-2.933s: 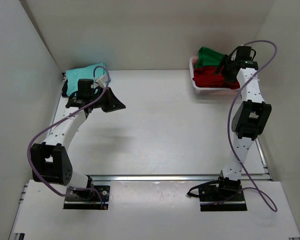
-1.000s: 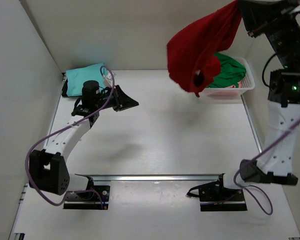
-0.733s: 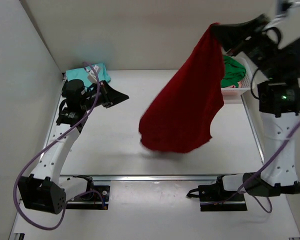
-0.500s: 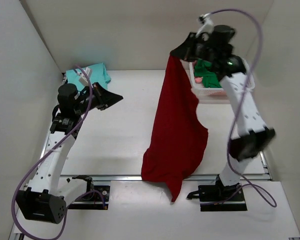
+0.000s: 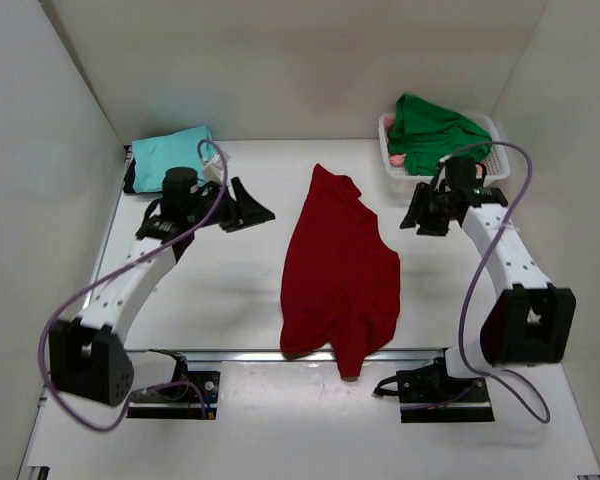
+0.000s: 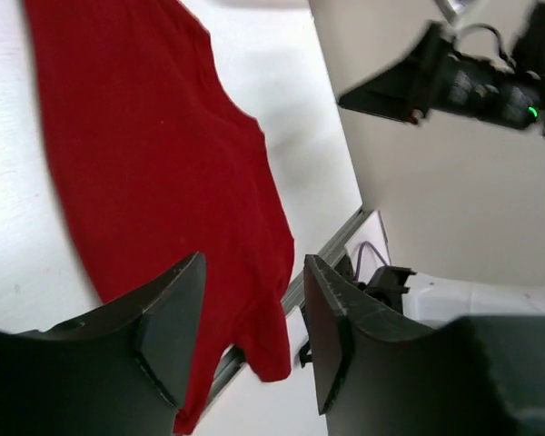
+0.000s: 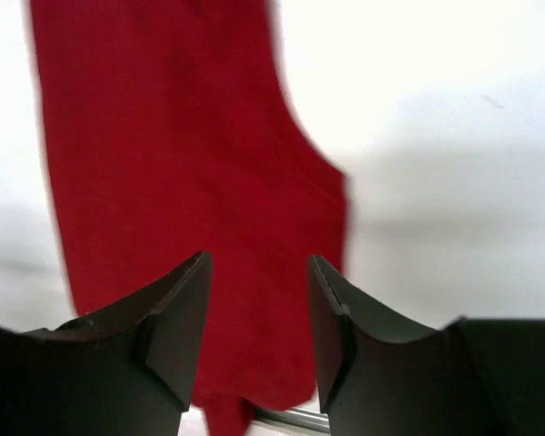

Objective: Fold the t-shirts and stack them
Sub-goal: Move the tshirt to the center of the board, then flatten out the tshirt

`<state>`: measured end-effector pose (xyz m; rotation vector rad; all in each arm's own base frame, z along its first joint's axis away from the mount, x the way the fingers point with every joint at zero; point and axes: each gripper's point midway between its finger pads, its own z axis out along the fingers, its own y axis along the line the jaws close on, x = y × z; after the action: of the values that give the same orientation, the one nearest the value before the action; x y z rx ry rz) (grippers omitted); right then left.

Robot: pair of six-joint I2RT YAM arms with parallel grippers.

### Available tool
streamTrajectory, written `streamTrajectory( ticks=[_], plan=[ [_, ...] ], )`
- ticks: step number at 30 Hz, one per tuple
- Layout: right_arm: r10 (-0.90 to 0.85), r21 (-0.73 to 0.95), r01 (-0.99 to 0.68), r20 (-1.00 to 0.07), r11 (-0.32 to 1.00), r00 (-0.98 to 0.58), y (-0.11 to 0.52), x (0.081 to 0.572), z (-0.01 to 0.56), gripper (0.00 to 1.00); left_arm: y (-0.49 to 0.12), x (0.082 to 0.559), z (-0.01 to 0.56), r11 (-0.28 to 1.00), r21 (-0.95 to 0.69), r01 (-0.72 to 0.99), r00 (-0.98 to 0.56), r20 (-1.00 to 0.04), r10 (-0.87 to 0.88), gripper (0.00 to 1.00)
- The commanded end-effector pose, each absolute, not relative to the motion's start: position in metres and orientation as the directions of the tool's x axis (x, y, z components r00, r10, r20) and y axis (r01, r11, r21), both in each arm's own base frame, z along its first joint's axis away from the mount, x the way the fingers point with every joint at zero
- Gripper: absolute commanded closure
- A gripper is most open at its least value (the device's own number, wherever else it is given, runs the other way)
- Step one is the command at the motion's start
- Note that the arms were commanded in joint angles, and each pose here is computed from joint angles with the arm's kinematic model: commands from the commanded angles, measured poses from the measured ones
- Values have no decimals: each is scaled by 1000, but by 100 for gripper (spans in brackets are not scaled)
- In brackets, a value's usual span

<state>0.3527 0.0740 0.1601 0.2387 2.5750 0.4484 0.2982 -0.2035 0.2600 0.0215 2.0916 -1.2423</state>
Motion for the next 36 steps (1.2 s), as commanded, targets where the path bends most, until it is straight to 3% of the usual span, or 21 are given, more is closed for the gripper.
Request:
streamTrajectory(
  ticks=[1,2,6,10,11,16,20,21,22,23,24,27,31,36],
  plan=[
    [229,313,64,-528,948,-818,60,341,148,56,-228,323,260,527,-745,410,-764,-596,-248,43],
    [231,304,80,-504,949,-832,57,331,133,53,-237,329,270,507,-741,441,-754,-612,-239,47],
    [245,323,106,-425,940,-872,59,312,94,46,-262,362,260,479,-753,451,-783,-591,-192,51],
    [199,276,93,-386,957,-901,67,310,69,46,-283,410,252,526,-713,464,-775,-614,-149,47],
    [202,258,113,-353,960,-913,68,308,53,46,-308,443,268,529,-676,513,-746,-656,-114,45],
    [150,252,74,-298,965,-943,86,309,39,45,-336,483,232,513,-718,471,-800,-593,-95,44],
    [127,258,63,-240,964,-962,99,303,27,45,-343,489,209,483,-767,423,-835,-537,-121,45],
    [136,257,74,-232,964,-963,97,304,25,54,-343,488,201,473,-778,414,-846,-520,-115,45],
    [136,273,70,-229,959,-964,102,305,27,80,-343,490,193,469,-789,396,-856,-502,-122,45],
    [140,268,78,-223,960,-965,100,304,28,92,-341,491,193,464,-796,389,-859,-496,-129,46],
    [148,278,79,-237,957,-960,101,307,35,100,-346,485,189,449,-804,390,-868,-483,-112,46],
    [214,335,99,-324,937,-921,95,332,80,100,-344,472,180,434,-826,359,-893,-439,-97,47],
    [304,436,37,-562,899,-769,87,382,209,100,-318,454,198,429,-845,319,-897,-416,-152,49],
    [329,401,-60,-819,914,-471,94,406,381,100,-246,437,271,414,-858,304,-832,-451,-322,50]
  ],
)
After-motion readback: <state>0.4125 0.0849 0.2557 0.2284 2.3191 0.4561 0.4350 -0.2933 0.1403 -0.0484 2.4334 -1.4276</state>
